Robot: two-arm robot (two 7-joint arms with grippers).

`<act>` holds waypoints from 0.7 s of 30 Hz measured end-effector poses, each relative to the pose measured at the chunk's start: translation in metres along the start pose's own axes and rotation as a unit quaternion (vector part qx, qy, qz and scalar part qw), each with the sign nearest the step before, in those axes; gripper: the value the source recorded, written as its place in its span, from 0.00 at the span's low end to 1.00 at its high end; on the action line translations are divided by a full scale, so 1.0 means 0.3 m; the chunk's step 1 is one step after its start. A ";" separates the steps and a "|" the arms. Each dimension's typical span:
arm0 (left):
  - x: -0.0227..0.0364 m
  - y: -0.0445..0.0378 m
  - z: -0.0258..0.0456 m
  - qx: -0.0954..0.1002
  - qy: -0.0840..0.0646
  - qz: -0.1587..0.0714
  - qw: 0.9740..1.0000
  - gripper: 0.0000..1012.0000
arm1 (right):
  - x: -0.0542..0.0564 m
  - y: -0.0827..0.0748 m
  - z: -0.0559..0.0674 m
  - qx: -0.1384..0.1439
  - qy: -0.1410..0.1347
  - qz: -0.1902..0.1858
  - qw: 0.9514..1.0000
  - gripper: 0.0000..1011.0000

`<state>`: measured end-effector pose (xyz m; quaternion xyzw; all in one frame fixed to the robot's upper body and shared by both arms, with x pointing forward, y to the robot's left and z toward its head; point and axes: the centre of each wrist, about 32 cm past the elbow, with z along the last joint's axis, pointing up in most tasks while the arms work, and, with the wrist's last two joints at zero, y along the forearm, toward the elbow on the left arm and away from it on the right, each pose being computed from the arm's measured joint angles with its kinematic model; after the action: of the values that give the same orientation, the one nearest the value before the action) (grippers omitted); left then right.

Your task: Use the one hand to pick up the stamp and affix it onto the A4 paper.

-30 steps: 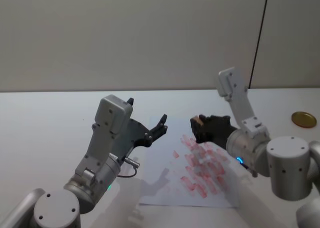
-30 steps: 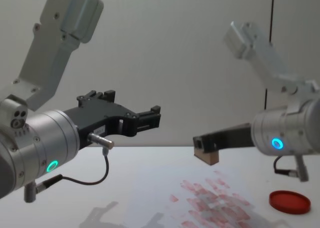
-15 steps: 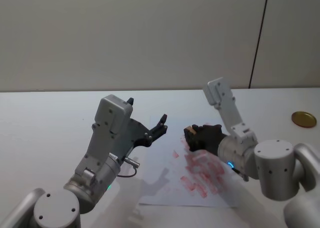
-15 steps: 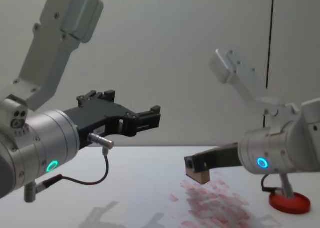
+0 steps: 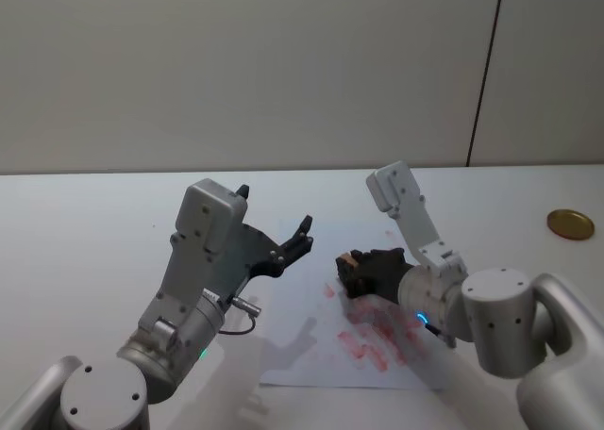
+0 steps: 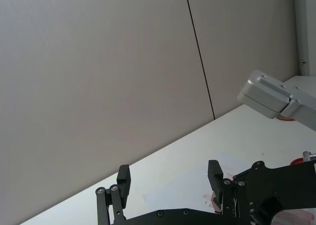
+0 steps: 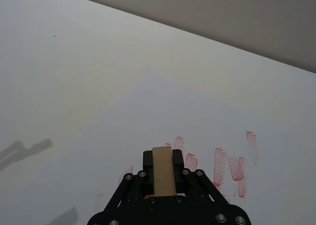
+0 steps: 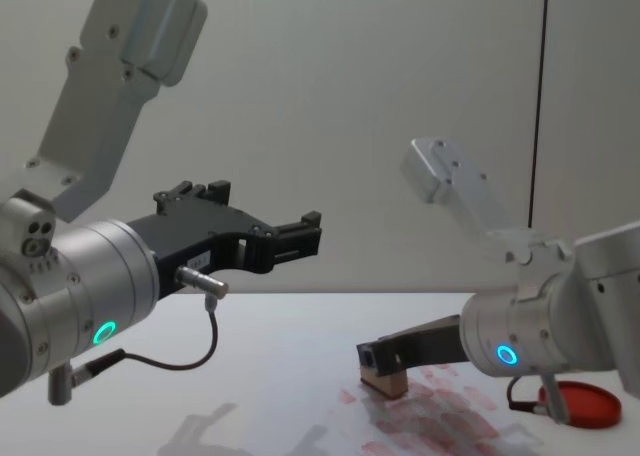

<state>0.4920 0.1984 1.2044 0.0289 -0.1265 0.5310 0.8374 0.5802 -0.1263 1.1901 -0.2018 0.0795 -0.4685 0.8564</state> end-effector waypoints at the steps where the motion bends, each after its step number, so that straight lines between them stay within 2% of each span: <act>1: 0.000 0.000 0.000 0.000 0.000 0.000 1.000 0.98 | 0.000 0.002 0.000 -0.001 0.000 0.000 1.000 0.21; 21: 0.000 0.000 0.000 0.000 0.000 0.000 1.000 0.98 | 0.013 0.042 -0.024 -0.024 -0.002 0.004 1.000 0.21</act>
<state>0.4920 0.1984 1.2044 0.0289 -0.1265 0.5310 0.8374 0.5897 -0.1255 1.1785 -0.2229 0.0896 -0.4625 0.8534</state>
